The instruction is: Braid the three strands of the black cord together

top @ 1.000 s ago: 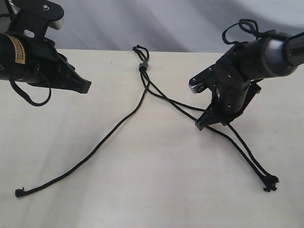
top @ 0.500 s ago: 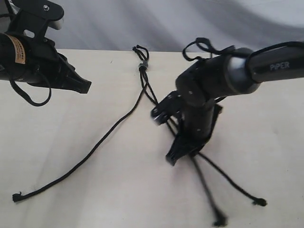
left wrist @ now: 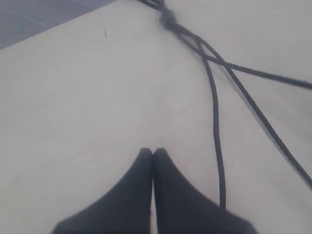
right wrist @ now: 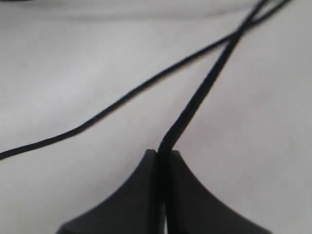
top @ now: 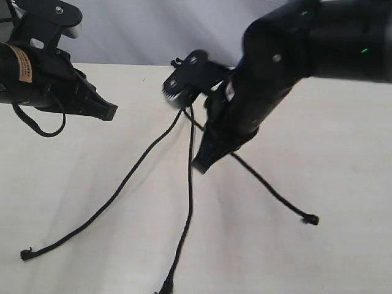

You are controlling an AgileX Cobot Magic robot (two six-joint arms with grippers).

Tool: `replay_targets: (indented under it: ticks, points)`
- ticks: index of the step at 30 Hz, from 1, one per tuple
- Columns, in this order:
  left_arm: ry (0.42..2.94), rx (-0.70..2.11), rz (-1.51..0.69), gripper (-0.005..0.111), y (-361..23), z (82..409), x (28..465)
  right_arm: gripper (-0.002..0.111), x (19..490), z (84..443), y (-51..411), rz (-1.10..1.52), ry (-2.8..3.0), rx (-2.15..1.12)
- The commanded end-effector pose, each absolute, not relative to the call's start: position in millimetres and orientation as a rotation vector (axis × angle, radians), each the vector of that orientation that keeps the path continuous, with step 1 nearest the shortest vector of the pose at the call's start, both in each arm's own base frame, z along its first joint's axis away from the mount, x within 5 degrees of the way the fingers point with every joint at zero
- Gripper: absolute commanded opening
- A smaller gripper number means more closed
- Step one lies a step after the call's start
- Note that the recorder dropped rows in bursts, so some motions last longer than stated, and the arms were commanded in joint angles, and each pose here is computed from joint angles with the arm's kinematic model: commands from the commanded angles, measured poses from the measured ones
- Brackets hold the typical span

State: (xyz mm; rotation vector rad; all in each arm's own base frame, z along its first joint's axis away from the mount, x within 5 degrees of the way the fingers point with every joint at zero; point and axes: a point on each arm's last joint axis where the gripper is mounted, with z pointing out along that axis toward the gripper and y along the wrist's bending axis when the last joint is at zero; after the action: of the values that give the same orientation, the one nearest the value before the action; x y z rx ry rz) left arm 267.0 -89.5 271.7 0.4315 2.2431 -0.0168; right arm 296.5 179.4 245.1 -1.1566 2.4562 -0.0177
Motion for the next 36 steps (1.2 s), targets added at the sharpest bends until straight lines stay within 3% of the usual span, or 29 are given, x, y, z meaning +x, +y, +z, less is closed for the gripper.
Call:
replay_targets:
  ticks: [1, 7, 12, 21, 27, 31, 36]
  points:
    - [2.239, 0.424, -0.017, 0.000, -88, 274, 266, 0.000, 318, 252, 120, 0.012, 2.587, -0.844]
    - [2.234, 0.424, -0.019, 0.000, -89, 274, 266, 0.000, 335, 214, 50, 0.022, 2.729, -0.293]
    - [2.236, 0.418, -0.023, 0.000, -89, 274, 266, 0.000, 339, 173, 24, 0.003, 2.774, -0.177]
    - [2.242, 0.387, -0.051, 0.000, -90, 274, 266, 0.002, 346, 121, 21, 0.007, 2.886, -0.123]
    - [2.252, 0.385, -0.096, 0.000, -97, 273, 264, 0.048, 345, 119, 21, 0.013, 2.907, -0.068]
    - [2.295, 0.382, -0.222, 0.001, -124, 262, 264, 0.076, 350, 144, 22, 0.011, 2.907, -0.090]
    - [2.379, 0.527, -0.286, 0.018, -173, 234, 266, 0.080, 354, 203, 19, -0.035, 2.719, -0.175]
